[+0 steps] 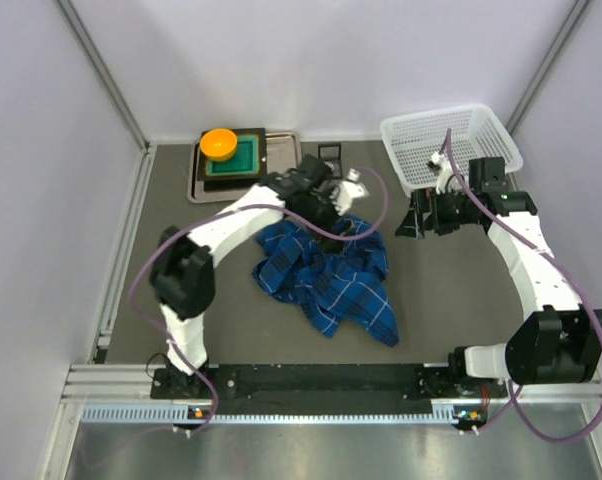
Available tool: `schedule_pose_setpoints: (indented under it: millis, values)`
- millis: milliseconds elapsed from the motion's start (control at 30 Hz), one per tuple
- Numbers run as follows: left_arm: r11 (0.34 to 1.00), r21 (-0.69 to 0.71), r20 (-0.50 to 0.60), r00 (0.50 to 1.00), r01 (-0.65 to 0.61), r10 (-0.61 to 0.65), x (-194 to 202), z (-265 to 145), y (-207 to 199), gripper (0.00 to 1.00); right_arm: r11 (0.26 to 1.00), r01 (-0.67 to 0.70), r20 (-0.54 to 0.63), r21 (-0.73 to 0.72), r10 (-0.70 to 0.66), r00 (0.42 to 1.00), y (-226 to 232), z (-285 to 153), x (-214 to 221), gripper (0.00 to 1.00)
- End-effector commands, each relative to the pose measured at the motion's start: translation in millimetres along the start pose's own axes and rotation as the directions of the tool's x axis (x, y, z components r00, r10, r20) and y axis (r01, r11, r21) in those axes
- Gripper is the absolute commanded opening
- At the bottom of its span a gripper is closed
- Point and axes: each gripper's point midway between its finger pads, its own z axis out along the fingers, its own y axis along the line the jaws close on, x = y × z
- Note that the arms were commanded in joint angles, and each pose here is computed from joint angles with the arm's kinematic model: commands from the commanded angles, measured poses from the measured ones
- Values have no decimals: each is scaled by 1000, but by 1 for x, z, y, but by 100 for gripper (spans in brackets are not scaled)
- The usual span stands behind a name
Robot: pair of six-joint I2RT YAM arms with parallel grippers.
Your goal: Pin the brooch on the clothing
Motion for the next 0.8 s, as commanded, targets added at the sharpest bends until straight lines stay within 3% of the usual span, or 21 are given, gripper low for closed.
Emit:
schedule_pose_setpoints:
  millis: [0,33,67,100,133,233,267,300,333,367,400,433,467,500,533,567,600,700,767]
  values:
    - [998,-4,-237,969,-69,66,33,36,-9,76,1000,10,53,-12,-9,999,8,-15,-4,99]
    - [997,27,-264,961,-71,76,37,40,-16,41,1000,12,52,-5,-12,999,7,-16,-3,99]
    - [996,58,-295,952,-70,84,43,44,-20,21,1000,21,52,-3,-21,998,7,-16,-2,99]
    - [994,96,-328,941,-51,80,48,39,-31,6,1000,24,52,-3,-24,998,7,-16,-2,99]
    - [991,119,-293,952,-61,94,31,32,-36,0,1000,24,50,1,-24,998,5,-15,-2,99]
    - [975,179,-146,976,-133,160,-9,-6,-55,0,999,29,44,-15,-28,999,4,-12,-5,99]
    - [969,138,-42,976,-205,213,-33,-41,-62,0,999,39,47,-17,-38,998,5,-12,-8,99]
    - [973,114,-22,978,-202,206,-26,-55,-59,0,999,38,41,-23,-37,998,4,-10,-8,99]
    - [965,76,46,968,-251,248,-34,-72,-58,0,998,45,43,-36,-43,998,5,-10,-9,99]
    - [928,7,137,920,-372,368,-43,-115,-69,0,998,59,48,-38,-57,997,5,-11,-12,99]
    - [925,-11,98,920,-380,379,-13,-116,-64,0,997,67,49,-44,-65,997,6,-10,-13,99]
    - [888,-66,111,881,-454,459,-3,-146,-79,0,996,66,46,-61,-63,997,7,-8,-14,99]
    - [812,-78,39,812,-578,582,21,-153,-77,0,995,68,45,-70,-65,997,7,-7,-15,99]
    - [801,-15,-35,801,-599,598,64,-145,-82,0,994,65,41,-83,-62,997,9,-5,-15,99]
    - [768,-27,-56,768,-640,638,82,-158,-91,0,994,60,34,-95,-57,998,8,-2,-16,99]
    - [742,32,-148,731,-670,667,119,-162,-92,0,992,56,27,-109,-54,998,10,0,-16,98]
    - [749,115,-215,720,-652,660,163,-153,-97,0,990,53,21,-127,-51,998,13,3,-16,99]
    - [732,165,-344,657,-661,671,229,-152,-95,0,985,55,-16,-163,-58,998,20,15,-10,98]
    - [742,148,-370,659,-654,655,245,-149,-94,0,979,61,-50,-194,-72,996,29,26,-5,98]
